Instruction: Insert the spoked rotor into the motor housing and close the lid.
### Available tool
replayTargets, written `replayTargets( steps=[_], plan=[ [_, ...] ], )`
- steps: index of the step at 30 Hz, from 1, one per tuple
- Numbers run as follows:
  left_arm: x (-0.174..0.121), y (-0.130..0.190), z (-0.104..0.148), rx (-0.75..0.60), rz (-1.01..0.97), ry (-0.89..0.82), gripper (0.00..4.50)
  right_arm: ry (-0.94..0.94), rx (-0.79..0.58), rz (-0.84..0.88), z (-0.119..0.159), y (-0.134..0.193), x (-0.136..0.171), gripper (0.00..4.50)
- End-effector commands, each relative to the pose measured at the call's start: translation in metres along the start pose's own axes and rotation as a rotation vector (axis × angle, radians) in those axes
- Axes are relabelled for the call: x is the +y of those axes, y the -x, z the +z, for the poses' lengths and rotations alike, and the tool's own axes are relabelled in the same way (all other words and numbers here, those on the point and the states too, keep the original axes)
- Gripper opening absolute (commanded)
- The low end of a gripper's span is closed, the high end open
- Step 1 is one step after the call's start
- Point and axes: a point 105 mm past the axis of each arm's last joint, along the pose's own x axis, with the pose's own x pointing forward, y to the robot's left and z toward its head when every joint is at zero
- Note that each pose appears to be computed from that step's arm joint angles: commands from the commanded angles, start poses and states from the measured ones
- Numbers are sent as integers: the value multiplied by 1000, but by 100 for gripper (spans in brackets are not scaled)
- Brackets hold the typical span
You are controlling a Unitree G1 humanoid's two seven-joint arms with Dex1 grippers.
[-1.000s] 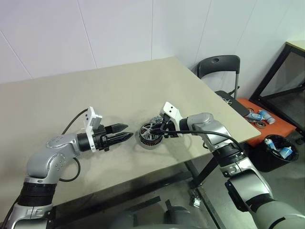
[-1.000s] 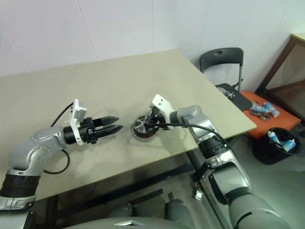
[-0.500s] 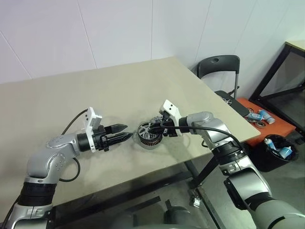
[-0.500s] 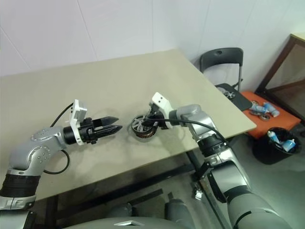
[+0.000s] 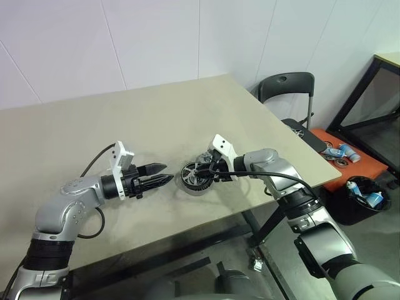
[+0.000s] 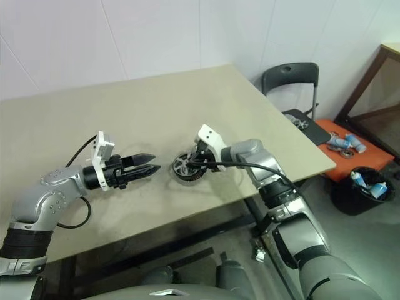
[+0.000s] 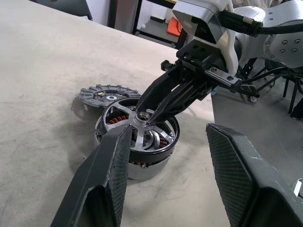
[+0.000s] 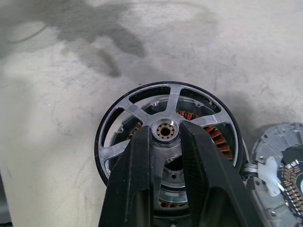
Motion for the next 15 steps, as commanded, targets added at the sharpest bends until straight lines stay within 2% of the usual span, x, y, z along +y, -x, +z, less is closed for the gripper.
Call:
replayTargets(
  steps=[1,15],
  plan=[
    [-2,0,8,-16,-6,-29,266,60,-23,-13,11,3,0,48],
    [-3,-2,8,-15,-6,-28,266,64,-11,-17,6,6,-2,48]
  ],
)
